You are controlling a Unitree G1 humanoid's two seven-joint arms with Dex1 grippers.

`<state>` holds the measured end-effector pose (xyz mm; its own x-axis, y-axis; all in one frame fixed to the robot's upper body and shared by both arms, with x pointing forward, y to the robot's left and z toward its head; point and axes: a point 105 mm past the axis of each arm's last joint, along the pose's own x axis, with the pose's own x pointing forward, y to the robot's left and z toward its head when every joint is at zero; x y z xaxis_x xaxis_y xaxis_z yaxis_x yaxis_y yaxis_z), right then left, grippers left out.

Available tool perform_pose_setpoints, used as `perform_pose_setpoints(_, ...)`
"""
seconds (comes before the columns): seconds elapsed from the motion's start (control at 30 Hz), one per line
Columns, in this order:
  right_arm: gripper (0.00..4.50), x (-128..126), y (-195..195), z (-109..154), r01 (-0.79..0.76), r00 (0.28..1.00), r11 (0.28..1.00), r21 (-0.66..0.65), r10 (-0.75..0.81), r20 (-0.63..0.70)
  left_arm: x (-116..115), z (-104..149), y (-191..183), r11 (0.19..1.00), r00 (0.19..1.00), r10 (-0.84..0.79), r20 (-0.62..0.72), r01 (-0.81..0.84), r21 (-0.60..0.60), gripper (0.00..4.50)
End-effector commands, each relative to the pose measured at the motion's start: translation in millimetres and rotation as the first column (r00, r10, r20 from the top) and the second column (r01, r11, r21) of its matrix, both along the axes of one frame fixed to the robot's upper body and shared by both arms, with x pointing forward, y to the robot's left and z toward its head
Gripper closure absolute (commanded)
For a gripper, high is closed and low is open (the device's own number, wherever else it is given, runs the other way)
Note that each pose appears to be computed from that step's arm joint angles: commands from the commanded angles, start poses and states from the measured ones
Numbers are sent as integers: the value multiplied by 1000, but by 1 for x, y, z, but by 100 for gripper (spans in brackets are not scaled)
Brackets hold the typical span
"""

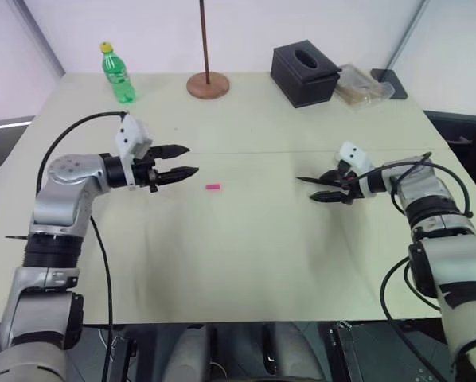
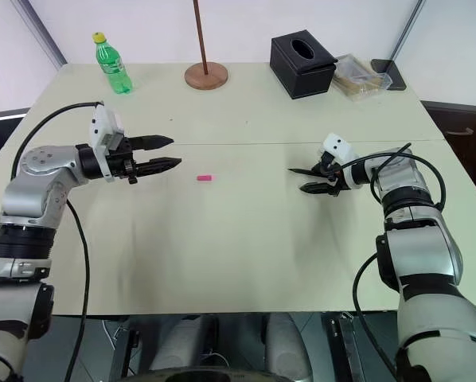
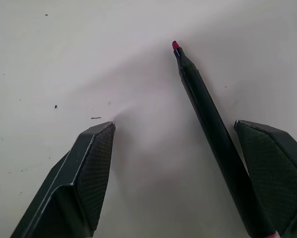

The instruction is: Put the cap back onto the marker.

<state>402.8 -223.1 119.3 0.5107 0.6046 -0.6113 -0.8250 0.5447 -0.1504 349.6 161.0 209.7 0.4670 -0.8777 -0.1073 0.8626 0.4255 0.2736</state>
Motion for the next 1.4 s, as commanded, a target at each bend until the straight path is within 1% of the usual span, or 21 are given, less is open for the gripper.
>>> perform_pose_setpoints(0.03,57,1,-1,1,14,1000,1000,3,-14,3,-13,19,5,999,998,-33,46,34,-31,175)
perform_pose_setpoints(0.13,57,1,-2,0,13,1000,1000,-6,-13,6,-19,15,5,998,998,-65,5,65,-26,175)
perform_pose_setpoints(0.27,57,2,-4,1,28,1000,1000,0,-28,6,-28,3,7,993,989,-117,-87,119,22,175)
perform_pose_setpoints(0.37,57,1,-4,0,32,999,999,-1,-32,0,-24,3,10,994,990,-104,-92,107,35,175)
perform_pose_setpoints(0.5,57,-2,-7,-6,63,996,998,-4,-63,-68,-23,4,9,993,991,-106,-85,110,35,175)
perform_pose_setpoints(0.57,57,-2,-8,-7,65,995,998,-7,-65,-74,-23,4,8,993,991,-106,-82,109,35,175)
perform_pose_setpoints(0.63,109,-3,-8,-7,64,995,998,-13,-65,-74,-22,4,7,994,992,-104,-76,107,31,175)
perform_pose_setpoints(0.7,183,-3,-9,-8,61,995,998,-18,-63,-73,-22,4,6,994,992,-102,-72,104,27,175)
perform_pose_setpoints(0.73,245,-3,-9,-8,61,996,998,-22,-62,-70,-22,5,6,995,993,-100,-69,102,25,175)
perform_pose_setpoints(0.83,407,-4,-9,-10,56,996,998,-28,-58,-70,-21,6,6,995,994,-92,-62,94,19,175)
perform_pose_setpoints(0.87,446,-4,-9,-10,53,996,998,-27,-55,-72,-21,6,7,996,994,-91,-61,92,18,175)
perform_pose_setpoints(0.93,446,-3,-9,-10,55,996,998,-24,-56,-64,-21,6,8,996,994,-87,-60,88,17,175)
perform_pose_setpoints(1.13,446,3,-5,1,45,999,999,-15,-45,22,-19,2,17,998,996,-53,-66,55,24,175)
perform_pose_setpoints(1.3,446,9,15,30,-61,990,998,-15,62,123,-8,-6,34,997,998,11,-61,-7,72,175)
perform_pose_setpoints(1.33,446,8,19,35,-88,986,996,-26,91,142,-5,-8,37,996,998,24,-57,-19,85,175)
perform_pose_setpoints(1.4,446,3,29,45,-176,966,980,-92,190,175,1,-13,45,988,998,42,-46,-35,147,175)
